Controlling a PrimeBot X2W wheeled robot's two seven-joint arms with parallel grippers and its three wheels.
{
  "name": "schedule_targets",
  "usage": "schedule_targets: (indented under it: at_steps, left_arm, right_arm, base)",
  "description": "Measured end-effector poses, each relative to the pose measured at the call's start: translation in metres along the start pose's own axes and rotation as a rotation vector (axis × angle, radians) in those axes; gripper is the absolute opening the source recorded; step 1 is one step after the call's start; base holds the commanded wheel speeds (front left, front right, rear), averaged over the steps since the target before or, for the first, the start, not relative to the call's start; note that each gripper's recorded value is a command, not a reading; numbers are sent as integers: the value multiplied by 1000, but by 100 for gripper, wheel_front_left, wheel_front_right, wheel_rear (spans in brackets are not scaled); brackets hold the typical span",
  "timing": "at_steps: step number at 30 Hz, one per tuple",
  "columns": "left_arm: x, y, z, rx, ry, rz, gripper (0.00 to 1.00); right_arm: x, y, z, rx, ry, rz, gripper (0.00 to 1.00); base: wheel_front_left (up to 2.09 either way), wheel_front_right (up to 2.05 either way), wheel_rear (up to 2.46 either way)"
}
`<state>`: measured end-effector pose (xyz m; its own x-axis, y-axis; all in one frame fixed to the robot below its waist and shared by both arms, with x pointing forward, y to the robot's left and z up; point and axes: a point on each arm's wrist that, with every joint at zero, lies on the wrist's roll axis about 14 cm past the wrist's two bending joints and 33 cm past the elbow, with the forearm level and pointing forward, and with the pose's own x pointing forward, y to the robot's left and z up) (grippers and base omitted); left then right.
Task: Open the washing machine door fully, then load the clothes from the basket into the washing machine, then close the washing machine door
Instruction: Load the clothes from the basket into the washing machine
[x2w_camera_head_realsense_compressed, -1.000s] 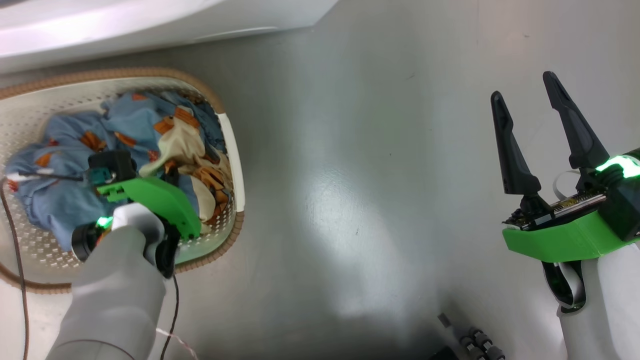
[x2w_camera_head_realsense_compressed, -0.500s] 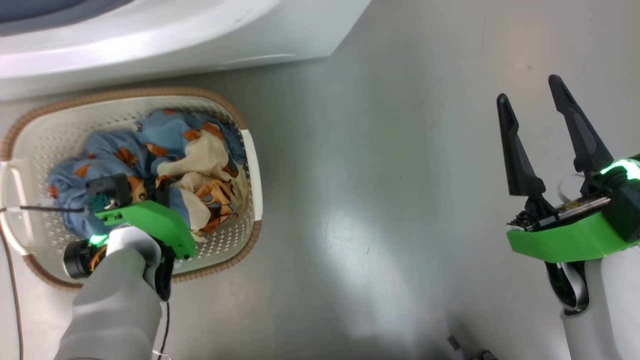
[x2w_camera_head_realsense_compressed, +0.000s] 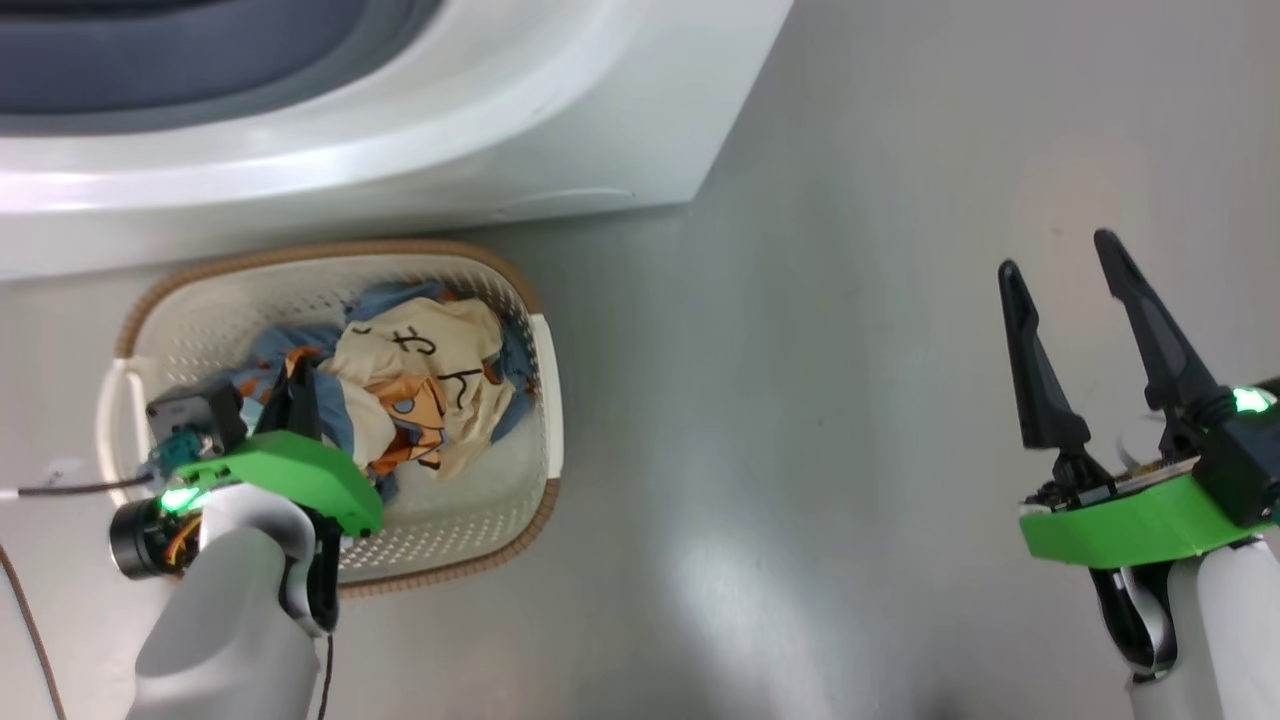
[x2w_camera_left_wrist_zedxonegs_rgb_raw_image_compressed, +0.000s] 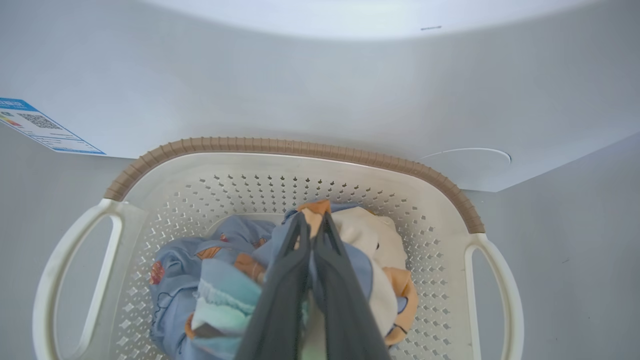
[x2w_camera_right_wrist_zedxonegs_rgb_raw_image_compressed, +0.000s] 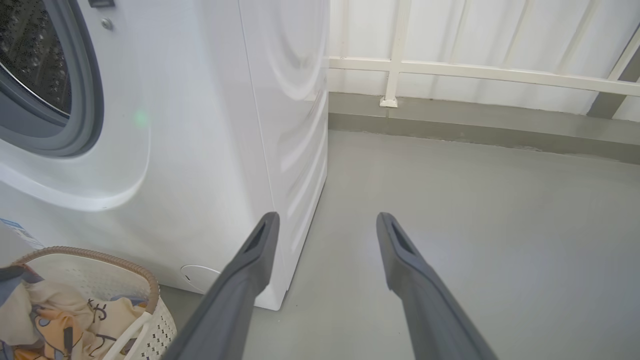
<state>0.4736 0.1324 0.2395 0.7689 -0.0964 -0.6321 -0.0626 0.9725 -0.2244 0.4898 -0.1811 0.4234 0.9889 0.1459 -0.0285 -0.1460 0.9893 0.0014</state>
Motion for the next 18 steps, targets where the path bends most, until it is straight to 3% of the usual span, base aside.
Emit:
schedule_targets:
  at_steps: [18]
  left_arm:
    - [-109, 4, 119, 63, -468, 19, 0]
  right_arm:
    - [-40, 20, 48, 29, -67, 11, 100]
  base:
    - [0, 0, 0]
